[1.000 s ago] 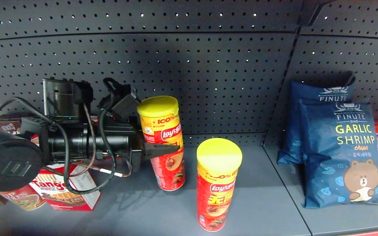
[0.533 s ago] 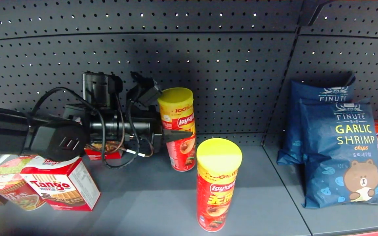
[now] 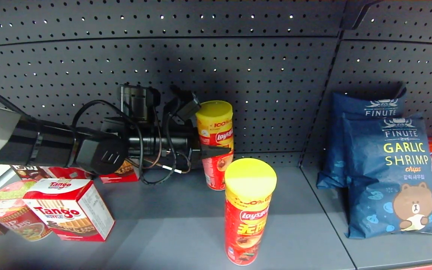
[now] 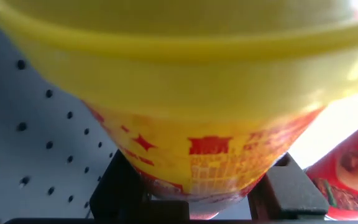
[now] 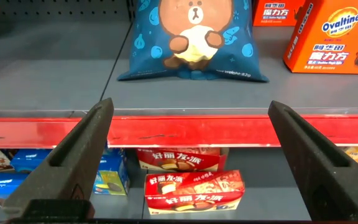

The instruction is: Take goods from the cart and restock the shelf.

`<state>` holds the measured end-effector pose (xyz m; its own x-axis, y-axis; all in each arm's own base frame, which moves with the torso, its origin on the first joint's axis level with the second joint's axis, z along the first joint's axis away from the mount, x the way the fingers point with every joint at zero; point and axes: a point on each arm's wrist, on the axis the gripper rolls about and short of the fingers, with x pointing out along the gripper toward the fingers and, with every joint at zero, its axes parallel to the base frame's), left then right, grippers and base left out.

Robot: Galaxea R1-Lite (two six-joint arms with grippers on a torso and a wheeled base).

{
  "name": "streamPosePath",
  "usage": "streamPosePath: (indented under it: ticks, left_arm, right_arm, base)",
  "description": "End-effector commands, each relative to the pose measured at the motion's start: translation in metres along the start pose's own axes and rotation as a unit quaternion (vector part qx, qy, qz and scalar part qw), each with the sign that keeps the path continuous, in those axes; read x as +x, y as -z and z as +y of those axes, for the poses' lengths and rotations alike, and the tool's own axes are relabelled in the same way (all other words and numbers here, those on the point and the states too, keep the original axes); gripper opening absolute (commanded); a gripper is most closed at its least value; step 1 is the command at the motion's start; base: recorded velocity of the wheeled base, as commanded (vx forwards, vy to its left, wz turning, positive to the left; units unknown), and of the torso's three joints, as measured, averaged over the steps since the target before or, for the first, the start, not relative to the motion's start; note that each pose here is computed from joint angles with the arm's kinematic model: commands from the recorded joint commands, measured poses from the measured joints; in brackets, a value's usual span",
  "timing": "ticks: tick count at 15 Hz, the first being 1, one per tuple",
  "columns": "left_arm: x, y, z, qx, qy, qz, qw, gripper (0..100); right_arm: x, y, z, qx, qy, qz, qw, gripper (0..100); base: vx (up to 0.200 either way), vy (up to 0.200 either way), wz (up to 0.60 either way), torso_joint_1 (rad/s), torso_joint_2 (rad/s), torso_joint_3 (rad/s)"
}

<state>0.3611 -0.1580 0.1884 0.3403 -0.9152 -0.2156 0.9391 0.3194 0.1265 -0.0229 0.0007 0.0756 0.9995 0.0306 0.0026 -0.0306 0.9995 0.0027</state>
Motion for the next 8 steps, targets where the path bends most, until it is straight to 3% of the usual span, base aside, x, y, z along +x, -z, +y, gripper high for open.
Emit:
streamPosePath:
  ticks: [1, 8]
  left_arm:
    - [0.005, 0.004, 0.002, -0.001, 0.002, 0.002, 1.0000, 0]
    - [0.014, 0.015, 0.009, -0.003, 0.004, 0.009, 0.9999, 0]
  right_arm:
    - [0.000, 0.000, 0.000, 0.000, 0.000, 0.001, 1.000, 100]
    - [0.000, 0.000, 0.000, 0.000, 0.000, 0.001, 1.000, 100]
  base:
    - [0.000, 0.000, 0.00, 0.000, 0.00, 0.000]
    - [0.000, 0.000, 0.00, 0.000, 0.00, 0.000]
